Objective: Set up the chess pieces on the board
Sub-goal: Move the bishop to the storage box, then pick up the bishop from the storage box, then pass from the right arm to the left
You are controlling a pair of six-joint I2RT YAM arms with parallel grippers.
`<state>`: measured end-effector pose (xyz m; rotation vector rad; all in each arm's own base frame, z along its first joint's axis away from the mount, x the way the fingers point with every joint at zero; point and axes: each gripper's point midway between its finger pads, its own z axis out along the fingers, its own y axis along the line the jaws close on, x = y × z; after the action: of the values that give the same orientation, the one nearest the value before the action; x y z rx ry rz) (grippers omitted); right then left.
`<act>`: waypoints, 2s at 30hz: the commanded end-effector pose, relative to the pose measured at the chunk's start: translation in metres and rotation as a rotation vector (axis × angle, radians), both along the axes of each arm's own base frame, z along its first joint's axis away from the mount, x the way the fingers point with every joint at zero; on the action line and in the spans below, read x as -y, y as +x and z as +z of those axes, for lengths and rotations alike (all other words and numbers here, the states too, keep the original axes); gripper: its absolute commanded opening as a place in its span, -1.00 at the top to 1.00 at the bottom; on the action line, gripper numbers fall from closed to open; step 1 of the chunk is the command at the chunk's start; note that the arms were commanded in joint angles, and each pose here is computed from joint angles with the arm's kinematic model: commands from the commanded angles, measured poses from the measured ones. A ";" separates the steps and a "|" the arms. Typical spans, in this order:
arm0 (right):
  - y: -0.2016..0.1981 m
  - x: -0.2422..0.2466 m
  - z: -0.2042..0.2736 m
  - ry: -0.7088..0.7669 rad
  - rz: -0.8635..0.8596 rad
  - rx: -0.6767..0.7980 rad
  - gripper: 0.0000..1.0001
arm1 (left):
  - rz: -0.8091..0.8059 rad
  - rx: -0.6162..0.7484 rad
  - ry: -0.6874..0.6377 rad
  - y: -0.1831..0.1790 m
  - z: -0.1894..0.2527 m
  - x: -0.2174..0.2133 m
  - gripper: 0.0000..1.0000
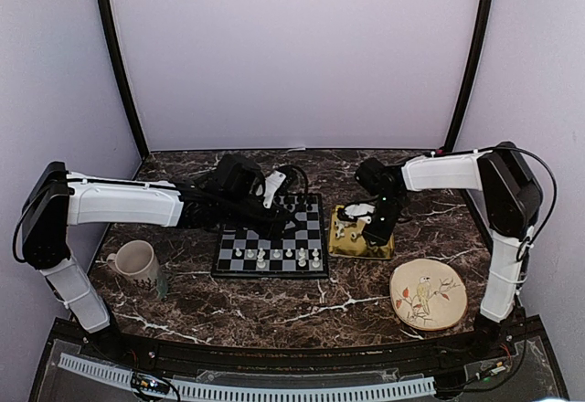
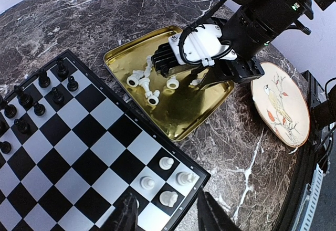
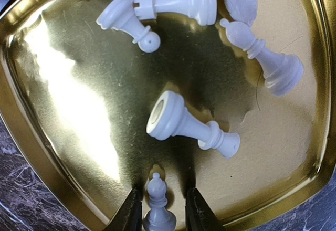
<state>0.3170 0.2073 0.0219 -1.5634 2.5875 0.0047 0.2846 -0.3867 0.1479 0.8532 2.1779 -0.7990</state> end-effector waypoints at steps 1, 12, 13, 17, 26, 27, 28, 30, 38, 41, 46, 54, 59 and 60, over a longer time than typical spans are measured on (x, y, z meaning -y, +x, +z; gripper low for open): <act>-0.014 0.016 -0.008 -0.051 -0.017 -0.040 0.41 | -0.022 -0.005 0.001 -0.006 -0.003 0.001 0.18; -0.019 0.024 -0.009 -0.063 -0.038 -0.054 0.40 | -0.029 -0.005 -0.003 -0.006 -0.003 0.003 0.18; -0.019 0.024 -0.010 -0.062 -0.039 -0.054 0.40 | -0.030 -0.004 -0.001 -0.006 -0.003 0.003 0.18; -0.017 0.022 -0.010 -0.054 -0.043 -0.057 0.49 | -0.032 -0.005 -0.003 -0.005 -0.004 0.004 0.18; -0.013 0.021 0.006 -0.013 -0.055 -0.041 0.79 | -0.021 0.012 -0.009 -0.002 0.001 0.005 0.18; -0.010 0.019 0.013 0.010 -0.060 -0.030 0.80 | -0.016 0.017 -0.013 0.000 0.003 0.005 0.18; -0.006 0.015 0.024 0.046 -0.062 -0.013 0.81 | -0.013 0.020 -0.019 0.001 0.004 0.006 0.18; -0.003 0.005 0.043 0.129 -0.051 0.007 0.83 | -0.006 0.024 -0.041 0.004 0.010 0.010 0.18; -0.008 -0.057 0.127 0.567 0.089 0.034 0.83 | -0.068 0.054 -0.285 0.008 0.061 0.043 0.07; -0.014 -0.075 0.151 0.699 0.136 0.016 0.83 | -0.104 0.039 -0.393 0.007 0.076 0.055 0.03; -0.019 -0.090 0.175 0.815 0.183 -0.002 0.82 | -0.104 -0.063 -0.548 0.014 0.082 0.063 0.02; -0.024 -0.094 0.173 0.836 0.182 -0.049 0.79 | -0.135 -0.183 -0.645 0.019 0.073 0.079 0.09; -0.030 -0.097 0.167 0.814 0.190 -0.061 0.76 | -0.144 -0.205 -0.655 0.020 0.069 0.084 0.13; -0.031 -0.098 0.165 0.807 0.191 -0.066 0.76 | -0.148 -0.210 -0.656 0.019 0.069 0.085 0.14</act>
<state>0.2903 0.2967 0.1828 -1.4354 2.0446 0.9659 0.3056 -0.4630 0.1788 0.5851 1.9537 -1.5256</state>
